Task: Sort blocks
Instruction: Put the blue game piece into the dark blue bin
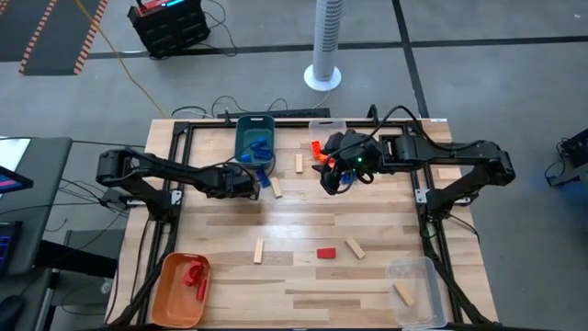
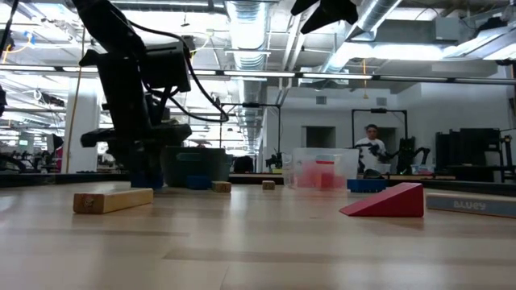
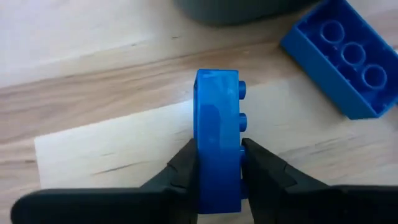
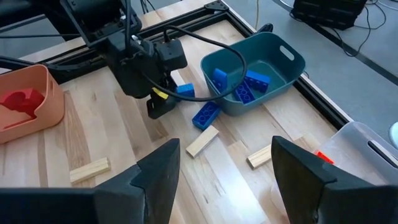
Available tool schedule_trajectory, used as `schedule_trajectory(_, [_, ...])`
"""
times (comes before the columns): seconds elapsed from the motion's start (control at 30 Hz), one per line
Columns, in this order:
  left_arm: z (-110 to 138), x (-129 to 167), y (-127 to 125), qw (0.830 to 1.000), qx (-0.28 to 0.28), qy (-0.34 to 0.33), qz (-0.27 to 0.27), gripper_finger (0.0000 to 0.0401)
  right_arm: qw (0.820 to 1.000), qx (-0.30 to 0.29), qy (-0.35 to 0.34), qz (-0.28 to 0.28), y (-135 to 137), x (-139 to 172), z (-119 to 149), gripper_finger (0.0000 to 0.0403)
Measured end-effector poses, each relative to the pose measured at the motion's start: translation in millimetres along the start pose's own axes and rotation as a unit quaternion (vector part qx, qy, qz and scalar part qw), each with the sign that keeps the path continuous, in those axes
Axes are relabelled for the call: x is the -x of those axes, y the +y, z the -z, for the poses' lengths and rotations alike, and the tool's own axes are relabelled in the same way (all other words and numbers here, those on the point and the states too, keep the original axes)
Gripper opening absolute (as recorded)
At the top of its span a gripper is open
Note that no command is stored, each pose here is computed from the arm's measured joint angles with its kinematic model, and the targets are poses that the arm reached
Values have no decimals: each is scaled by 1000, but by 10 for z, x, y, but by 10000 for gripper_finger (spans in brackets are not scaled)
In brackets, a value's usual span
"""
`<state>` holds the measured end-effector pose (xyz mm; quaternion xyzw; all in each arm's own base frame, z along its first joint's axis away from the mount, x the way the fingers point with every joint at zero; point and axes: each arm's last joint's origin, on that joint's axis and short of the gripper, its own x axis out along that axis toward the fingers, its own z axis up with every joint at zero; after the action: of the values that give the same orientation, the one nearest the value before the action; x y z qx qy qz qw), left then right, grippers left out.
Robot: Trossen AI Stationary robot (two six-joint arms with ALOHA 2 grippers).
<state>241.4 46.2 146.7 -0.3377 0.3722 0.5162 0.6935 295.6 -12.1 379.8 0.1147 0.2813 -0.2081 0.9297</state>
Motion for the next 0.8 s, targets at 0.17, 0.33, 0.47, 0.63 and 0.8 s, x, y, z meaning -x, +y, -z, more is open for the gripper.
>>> schedule_trajectory(0.17, [-11,76,-16,997,-45,38,45,82,1000,0,2,4,-23,-7,-2,244])
schedule_trajectory(0.33, [-100,416,-34,976,-109,55,181,84,1000,1,2,6,-35,-10,-6,244])
schedule_trajectory(0.47, [-352,730,17,957,-79,-26,278,94,1000,1,2,6,-39,-12,-8,244])
schedule_trajectory(0.63, [-714,724,231,961,-16,-97,260,92,1000,-1,1,9,-56,-17,-16,244])
schedule_trajectory(0.8, [-1017,413,373,967,30,-96,235,92,1000,-5,-9,7,-65,-22,-40,244])
